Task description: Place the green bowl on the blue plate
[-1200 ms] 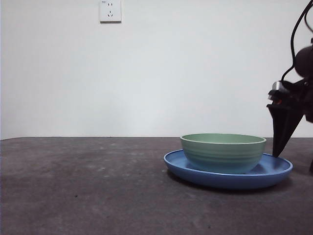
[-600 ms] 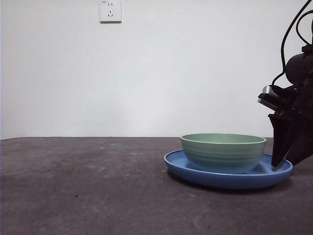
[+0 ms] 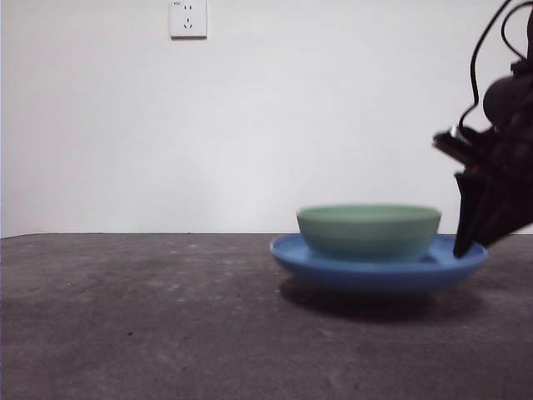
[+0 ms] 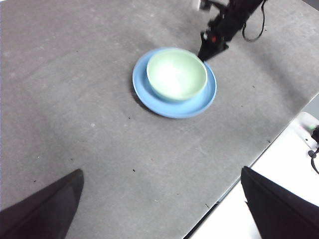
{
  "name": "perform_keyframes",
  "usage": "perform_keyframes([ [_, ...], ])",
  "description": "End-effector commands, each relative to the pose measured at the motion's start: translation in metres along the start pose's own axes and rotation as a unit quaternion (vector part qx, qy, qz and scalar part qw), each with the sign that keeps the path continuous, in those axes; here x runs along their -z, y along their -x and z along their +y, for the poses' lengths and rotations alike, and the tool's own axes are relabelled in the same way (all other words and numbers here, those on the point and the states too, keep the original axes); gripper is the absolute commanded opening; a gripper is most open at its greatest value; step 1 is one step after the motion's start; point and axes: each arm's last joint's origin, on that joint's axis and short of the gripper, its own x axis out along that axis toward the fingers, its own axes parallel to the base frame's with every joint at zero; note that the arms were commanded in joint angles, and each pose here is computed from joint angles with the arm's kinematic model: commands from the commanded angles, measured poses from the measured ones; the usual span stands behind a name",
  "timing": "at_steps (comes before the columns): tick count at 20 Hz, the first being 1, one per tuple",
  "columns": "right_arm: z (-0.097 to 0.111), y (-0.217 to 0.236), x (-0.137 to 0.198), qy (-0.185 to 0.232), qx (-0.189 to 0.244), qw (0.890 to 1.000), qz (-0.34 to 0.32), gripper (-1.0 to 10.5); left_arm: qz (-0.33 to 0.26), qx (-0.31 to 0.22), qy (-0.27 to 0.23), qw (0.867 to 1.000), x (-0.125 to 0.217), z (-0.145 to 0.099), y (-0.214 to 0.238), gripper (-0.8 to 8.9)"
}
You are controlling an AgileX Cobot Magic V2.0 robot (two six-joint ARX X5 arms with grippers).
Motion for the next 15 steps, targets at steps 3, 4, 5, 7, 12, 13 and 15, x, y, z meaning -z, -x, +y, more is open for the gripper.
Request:
perform_keyframes([
  [3,0.027,0.005,-0.008,0.011,-0.017,1.0,0.002,0.1,-0.009,0.002,-0.002,1.0,-0.003,-0.001,0.002,5.0],
  [4,0.034,0.001,-0.007,0.016,-0.022,1.0,0.006,0.1,-0.009,0.002,-0.002,1.0,-0.003,-0.001,0.002,5.0],
  [5,0.044,-0.006,-0.006,0.024,-0.025,0.999,0.013,0.1,-0.009,0.002,-0.002,1.0,-0.003,-0.001,0.002,5.0],
  [7,0.062,-0.017,-0.003,0.041,-0.03,0.998,0.02,0.1,-0.009,0.002,-0.002,1.0,-0.003,-0.001,0.002,5.0],
  [12,0.098,-0.047,0.002,0.065,-0.046,0.997,0.025,0.1,-0.009,0.002,-0.002,1.0,-0.003,-0.001,0.002,5.0],
  [13,0.1,-0.055,0.003,0.066,-0.047,0.996,0.032,0.1,-0.009,0.002,-0.002,1.0,-0.003,-0.001,0.002,5.0],
  [15,0.101,-0.071,0.004,0.061,-0.044,0.996,0.047,0.1,-0.008,0.002,-0.002,1.0,-0.003,-0.001,0.002,5.0],
])
